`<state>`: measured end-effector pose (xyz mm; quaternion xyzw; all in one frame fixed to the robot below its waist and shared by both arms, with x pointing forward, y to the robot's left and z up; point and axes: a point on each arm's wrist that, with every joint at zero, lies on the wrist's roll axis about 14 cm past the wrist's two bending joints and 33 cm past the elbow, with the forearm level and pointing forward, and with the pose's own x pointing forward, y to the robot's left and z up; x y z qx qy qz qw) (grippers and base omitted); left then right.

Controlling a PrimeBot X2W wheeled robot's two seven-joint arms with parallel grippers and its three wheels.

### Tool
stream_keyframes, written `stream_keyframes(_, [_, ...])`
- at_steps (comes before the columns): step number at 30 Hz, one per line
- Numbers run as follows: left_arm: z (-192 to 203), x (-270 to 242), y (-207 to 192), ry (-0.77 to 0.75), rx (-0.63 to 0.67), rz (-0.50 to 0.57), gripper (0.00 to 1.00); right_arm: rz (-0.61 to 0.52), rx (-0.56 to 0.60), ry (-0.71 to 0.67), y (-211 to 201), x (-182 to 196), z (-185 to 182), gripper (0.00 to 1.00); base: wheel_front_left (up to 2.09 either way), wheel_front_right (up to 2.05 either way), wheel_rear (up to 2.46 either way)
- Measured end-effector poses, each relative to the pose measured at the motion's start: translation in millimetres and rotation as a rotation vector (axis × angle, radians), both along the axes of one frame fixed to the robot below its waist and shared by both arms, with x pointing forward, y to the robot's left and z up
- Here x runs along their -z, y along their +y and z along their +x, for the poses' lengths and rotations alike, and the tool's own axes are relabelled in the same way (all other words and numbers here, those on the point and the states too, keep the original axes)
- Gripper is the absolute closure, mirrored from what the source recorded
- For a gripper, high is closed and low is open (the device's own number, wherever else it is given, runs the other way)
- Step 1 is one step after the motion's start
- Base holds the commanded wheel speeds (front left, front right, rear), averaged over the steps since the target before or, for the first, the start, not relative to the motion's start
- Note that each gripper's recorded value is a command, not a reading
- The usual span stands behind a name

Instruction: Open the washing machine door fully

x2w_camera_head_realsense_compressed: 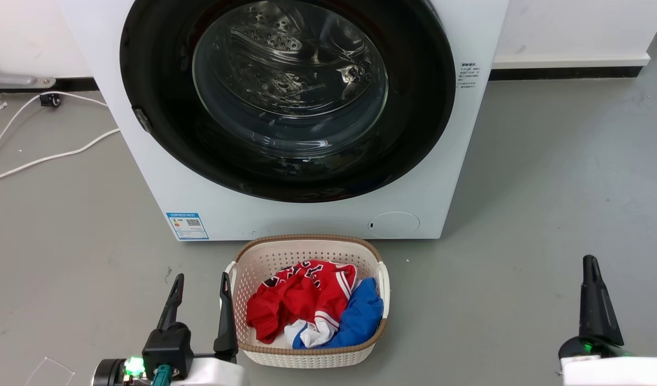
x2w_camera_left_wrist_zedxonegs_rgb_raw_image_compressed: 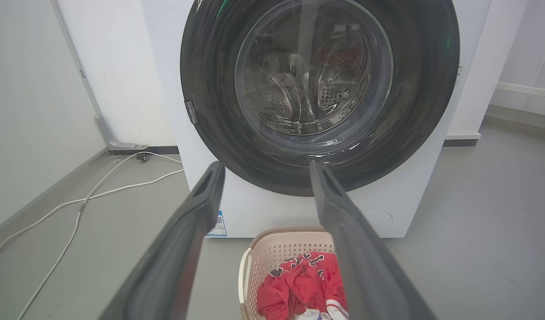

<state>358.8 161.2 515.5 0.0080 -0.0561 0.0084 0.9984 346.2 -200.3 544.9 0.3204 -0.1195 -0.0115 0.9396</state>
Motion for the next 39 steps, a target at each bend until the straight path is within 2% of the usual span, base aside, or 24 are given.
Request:
stream_keyframes(5, [0, 1, 0, 0.003, 0.0, -0.005, 0.0, 0.355, -0.005, 0.02, -1, 15, 1, 1.0, 0.0, 0.0, 0.0])
stream_keyframes(9, [-1, 1, 0, 0.003, 0.0, -0.007, 0.0, 0.583, -0.034, 0.035, 9, 22, 3, 1.0, 0.0, 0.0, 0.0])
stream_keyframes(16, [-1, 1, 0, 0.003, -0.002, -0.014, 0.0, 0.887, -0.072, 0.031, 19, 22, 4, 1.0, 0.0, 0.0, 0.0])
stream_keyframes(20, [-1, 2, 0, 0.006, -0.002, -0.014, 0.0, 0.953, -0.126, 0.046, 20, 21, 3, 1.0, 0.0, 0.0, 0.0])
stream_keyframes(27, [0, 2, 1, 0.008, -0.006, -0.016, 0.0, 0.97, -0.212, 0.072, 19, 17, 2, 1.0, 0.0, 0.0, 0.0])
stream_keyframes(39, [1, 5, 1, 0.017, -0.009, -0.016, 0.0, 0.923, -0.187, 0.083, 9, 22, 7, 1.0, 0.0, 0.0, 0.0])
